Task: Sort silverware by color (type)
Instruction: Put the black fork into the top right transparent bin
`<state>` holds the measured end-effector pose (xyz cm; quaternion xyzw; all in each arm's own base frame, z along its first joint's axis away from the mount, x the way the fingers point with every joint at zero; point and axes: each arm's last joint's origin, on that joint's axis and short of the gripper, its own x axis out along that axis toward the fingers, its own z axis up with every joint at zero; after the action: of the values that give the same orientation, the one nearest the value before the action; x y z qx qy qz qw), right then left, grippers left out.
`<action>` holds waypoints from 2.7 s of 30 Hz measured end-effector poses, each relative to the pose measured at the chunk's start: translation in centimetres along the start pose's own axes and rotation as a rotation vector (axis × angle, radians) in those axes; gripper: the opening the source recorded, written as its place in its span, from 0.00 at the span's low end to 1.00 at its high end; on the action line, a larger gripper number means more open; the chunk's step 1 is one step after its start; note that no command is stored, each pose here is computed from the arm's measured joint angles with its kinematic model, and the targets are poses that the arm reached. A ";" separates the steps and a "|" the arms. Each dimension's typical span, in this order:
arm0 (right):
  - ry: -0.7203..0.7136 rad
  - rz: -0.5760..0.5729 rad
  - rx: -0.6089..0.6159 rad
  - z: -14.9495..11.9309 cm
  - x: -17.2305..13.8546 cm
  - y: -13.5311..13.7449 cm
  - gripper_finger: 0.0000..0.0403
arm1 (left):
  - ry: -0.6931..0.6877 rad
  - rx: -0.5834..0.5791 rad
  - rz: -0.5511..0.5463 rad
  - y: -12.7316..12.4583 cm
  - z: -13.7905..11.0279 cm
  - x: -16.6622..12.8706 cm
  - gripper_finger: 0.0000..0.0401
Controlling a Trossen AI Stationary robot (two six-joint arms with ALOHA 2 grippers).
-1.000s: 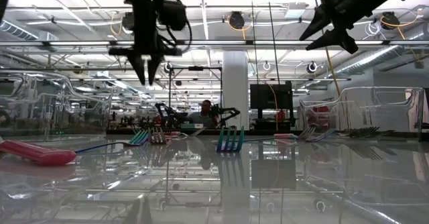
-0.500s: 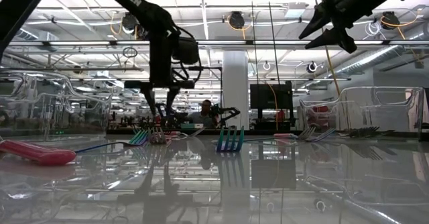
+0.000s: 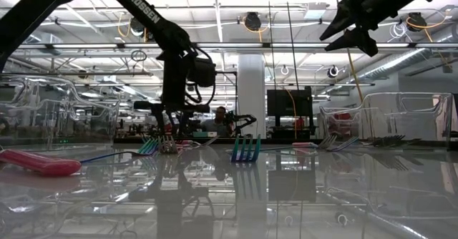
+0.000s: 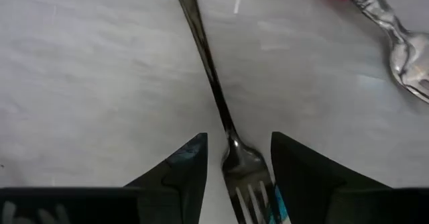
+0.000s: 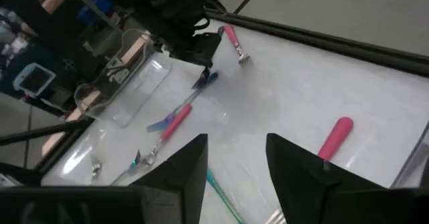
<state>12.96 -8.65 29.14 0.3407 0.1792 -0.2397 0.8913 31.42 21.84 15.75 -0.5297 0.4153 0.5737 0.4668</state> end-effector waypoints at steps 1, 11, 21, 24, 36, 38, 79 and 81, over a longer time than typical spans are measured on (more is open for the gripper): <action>0.006 0.002 -0.007 -0.1 0.0 0.0 0.36 | 0.000 -0.001 0.001 0.0 0.0 0.0 0.41; 0.108 0.110 -0.080 -0.6 0.0 0.1 0.36 | -0.028 -0.043 0.001 0.6 1.6 0.1 0.28; 0.151 0.162 -0.154 -0.9 -0.1 0.2 0.36 | 0.020 -0.121 0.075 0.2 0.5 2.0 0.22; 0.158 0.183 -0.154 -1.0 -0.1 0.2 0.36 | -0.003 -0.141 0.077 0.1 0.2 1.7 0.22; 0.157 0.213 -0.157 -0.9 -0.2 0.4 0.36 | 0.003 -0.035 0.067 0.1 0.1 1.7 0.03; 0.149 0.212 -0.159 -0.8 -0.2 0.4 0.36 | 0.004 -0.008 0.064 0.1 0.1 1.5 0.02; -0.249 0.425 0.340 7.5 4.4 5.7 0.36 | -0.614 1.293 -0.586 6.3 -11.2 -22.6 0.01; -0.193 0.395 0.356 8.3 4.5 6.8 0.36 | -0.632 1.371 -0.582 6.3 -11.9 -22.6 0.01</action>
<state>21.66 -11.37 36.34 0.4957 -0.0214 -0.1205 0.8598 28.00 6.77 37.06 -0.0255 0.3686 0.1696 0.9136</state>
